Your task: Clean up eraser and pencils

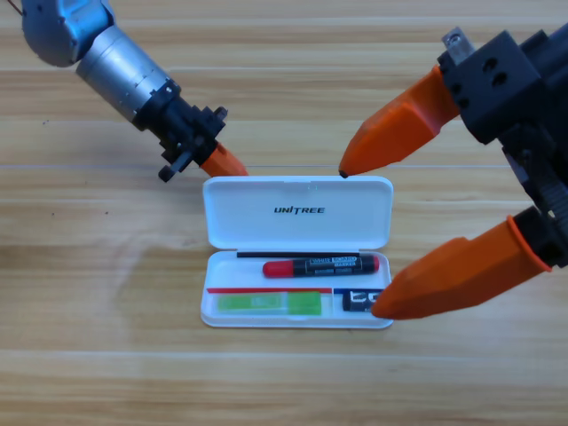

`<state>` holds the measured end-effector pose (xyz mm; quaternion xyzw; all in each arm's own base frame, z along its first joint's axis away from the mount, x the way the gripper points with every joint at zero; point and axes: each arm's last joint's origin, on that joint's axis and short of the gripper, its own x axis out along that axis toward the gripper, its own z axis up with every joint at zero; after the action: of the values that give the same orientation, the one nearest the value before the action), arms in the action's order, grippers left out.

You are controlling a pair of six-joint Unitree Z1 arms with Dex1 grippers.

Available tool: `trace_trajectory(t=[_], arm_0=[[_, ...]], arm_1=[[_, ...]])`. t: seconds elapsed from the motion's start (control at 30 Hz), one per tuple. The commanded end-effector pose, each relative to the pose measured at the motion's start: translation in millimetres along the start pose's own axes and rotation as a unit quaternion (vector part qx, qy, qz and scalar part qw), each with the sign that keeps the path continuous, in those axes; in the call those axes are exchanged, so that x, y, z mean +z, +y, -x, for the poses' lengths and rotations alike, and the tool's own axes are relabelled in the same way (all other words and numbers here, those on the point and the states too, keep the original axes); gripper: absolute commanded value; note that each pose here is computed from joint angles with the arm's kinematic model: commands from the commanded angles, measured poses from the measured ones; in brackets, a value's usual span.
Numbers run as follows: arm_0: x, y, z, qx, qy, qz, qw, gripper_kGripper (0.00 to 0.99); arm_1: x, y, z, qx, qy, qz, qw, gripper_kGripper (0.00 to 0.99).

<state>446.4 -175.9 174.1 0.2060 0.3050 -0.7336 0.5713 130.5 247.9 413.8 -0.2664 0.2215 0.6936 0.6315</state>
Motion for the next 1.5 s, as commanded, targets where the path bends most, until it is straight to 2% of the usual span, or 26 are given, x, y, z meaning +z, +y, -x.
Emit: trace_trajectory(t=[0.03, 0.73, 1.07, 1.5], arm_0=[[-6, -8, -26, -0.038, 0.005, 0.011, 0.9992, 0.000], [27, -48, -30, -0.063, 0.014, -0.002, 0.9979, 0.000], [21, -54, -53, -0.091, 0.022, -0.008, 0.9956, 0.000], [3, -55, -75, -0.102, 0.027, -0.006, 0.9944, 0.000]], arm_1=[[-3, -9, -13, 0.005, 0.005, -0.010, 1.000, 0.960], [-1, -15, -21, 0.008, 0.011, -0.014, 1.000, 0.960], [-2, -17, -24, 0.010, 0.013, -0.016, 1.000, 0.960], [-2, -17, -26, 0.012, 0.014, -0.017, 1.000, 0.960]])
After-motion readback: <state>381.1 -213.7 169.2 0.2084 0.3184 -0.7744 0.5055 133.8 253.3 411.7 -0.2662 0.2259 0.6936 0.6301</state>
